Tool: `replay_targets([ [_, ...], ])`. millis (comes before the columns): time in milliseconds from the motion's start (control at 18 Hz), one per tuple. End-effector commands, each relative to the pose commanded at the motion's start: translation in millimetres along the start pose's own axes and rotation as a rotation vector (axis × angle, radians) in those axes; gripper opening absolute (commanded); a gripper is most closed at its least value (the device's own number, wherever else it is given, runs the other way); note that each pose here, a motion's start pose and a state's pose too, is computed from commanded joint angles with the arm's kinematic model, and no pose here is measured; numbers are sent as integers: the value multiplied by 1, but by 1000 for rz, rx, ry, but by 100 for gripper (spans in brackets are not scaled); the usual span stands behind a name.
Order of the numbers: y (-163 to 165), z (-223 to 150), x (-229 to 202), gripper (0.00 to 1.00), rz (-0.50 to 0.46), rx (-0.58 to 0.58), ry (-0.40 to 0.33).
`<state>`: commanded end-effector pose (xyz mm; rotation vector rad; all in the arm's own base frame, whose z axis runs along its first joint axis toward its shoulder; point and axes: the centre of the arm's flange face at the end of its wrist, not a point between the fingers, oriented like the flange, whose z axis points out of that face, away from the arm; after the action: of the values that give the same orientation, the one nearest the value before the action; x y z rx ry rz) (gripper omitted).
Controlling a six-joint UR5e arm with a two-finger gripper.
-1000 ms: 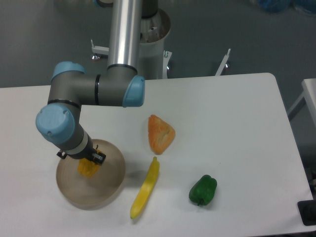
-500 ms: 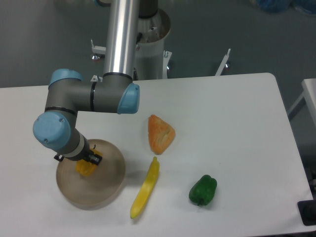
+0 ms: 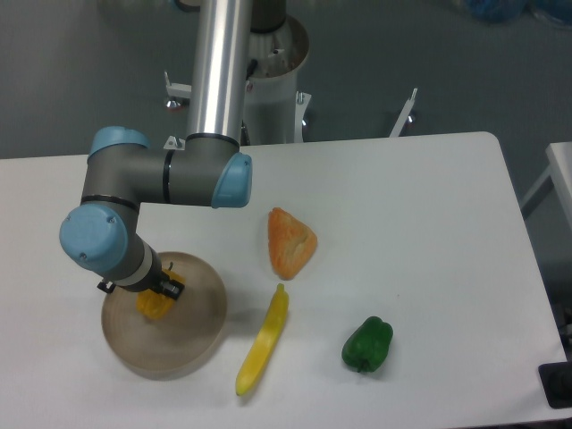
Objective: Place the yellow pepper on the plate
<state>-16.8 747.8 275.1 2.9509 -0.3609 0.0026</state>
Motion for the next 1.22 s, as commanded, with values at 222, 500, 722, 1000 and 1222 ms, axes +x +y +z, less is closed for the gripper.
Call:
replay_targets([
  [222, 0, 1, 0, 49, 6, -1, 1],
  [500, -1, -3, 0, 76, 13, 8, -2],
  [722, 5, -22, -7, 98, 11, 41, -27],
  [1000, 41, -56, -79, 98, 38, 86, -48],
  [1222, 66, -68, -140, 98, 66, 112, -67],
])
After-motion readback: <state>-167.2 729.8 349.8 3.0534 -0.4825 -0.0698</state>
